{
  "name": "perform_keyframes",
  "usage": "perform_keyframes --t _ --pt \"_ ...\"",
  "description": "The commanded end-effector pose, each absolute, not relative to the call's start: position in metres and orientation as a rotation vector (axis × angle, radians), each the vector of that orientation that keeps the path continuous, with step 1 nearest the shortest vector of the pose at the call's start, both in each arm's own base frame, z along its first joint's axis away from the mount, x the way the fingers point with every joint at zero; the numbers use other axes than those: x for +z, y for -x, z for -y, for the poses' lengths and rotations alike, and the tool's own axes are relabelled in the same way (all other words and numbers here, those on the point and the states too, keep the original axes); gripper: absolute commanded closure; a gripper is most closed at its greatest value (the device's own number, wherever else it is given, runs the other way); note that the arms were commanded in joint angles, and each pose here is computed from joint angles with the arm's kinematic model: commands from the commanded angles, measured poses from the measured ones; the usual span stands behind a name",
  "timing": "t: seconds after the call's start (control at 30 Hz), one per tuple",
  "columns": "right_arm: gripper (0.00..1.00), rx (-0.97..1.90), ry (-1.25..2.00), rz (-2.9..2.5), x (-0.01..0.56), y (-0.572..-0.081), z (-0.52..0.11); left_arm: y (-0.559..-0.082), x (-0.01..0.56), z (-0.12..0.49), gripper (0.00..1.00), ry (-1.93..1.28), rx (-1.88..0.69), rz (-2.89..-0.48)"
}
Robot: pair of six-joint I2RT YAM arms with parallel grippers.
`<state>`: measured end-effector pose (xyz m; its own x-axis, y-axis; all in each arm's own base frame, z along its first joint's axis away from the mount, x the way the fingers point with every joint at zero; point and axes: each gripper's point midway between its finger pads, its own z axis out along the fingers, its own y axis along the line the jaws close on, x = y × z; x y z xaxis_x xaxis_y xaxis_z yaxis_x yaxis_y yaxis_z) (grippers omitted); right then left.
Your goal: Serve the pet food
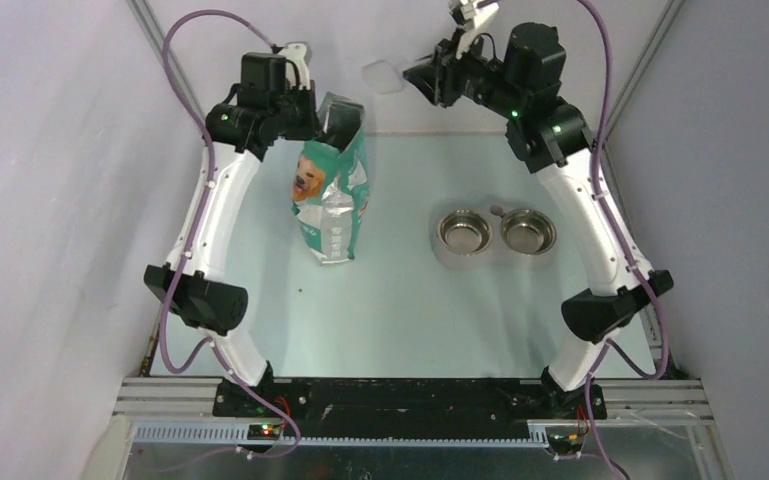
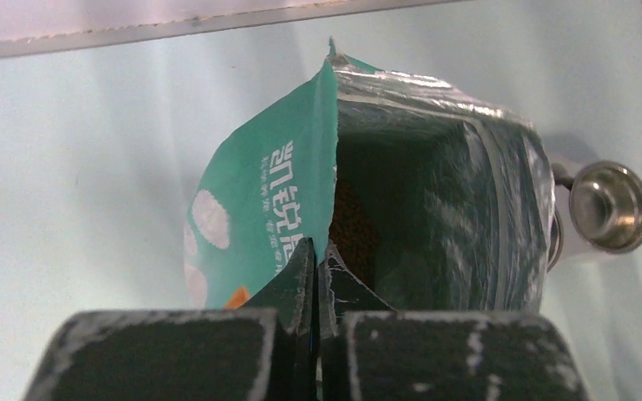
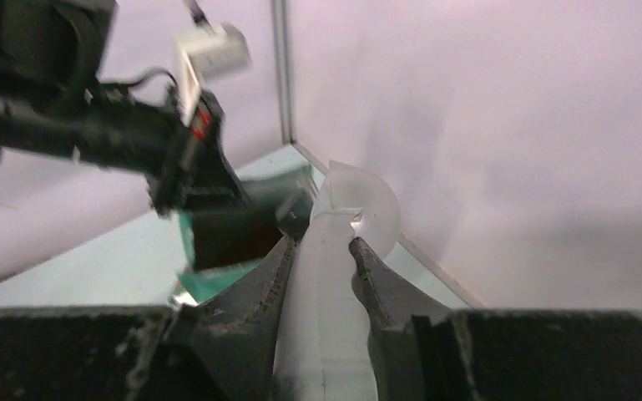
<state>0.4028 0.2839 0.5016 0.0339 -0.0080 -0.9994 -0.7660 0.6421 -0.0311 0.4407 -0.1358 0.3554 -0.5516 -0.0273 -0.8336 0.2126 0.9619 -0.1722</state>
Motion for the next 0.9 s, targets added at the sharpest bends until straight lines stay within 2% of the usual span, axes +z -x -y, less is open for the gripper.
perform_keyframes --t 0.0,0.2,0.47,0.73,0.87 --pt "1.0 0.792 0.669 -1.323 0.538 -0.396 -0.311 -0.426 0.423 0.185 1.0 -0.312 -0.451 -1.902" --pt "1.0 0.839 0.753 -1.44 0.494 -0.392 -0.33 -0.413 0.427 0.21 1.0 -0.366 -0.501 -1.878" --pt "1.0 0.72 0.84 -1.667 0.42 -0.386 -0.308 -0.399 0.433 0.228 1.0 -0.45 -0.556 -1.84" --pt "1.0 0.713 0.944 -1.786 0.391 -0.363 -0.304 -0.386 0.445 0.247 1.0 -0.583 -0.551 -1.735" --pt "1.0 0.766 0.946 -1.849 0.382 -0.352 -0.307 -0.39 0.433 0.243 0.99 -0.536 -0.452 -1.807"
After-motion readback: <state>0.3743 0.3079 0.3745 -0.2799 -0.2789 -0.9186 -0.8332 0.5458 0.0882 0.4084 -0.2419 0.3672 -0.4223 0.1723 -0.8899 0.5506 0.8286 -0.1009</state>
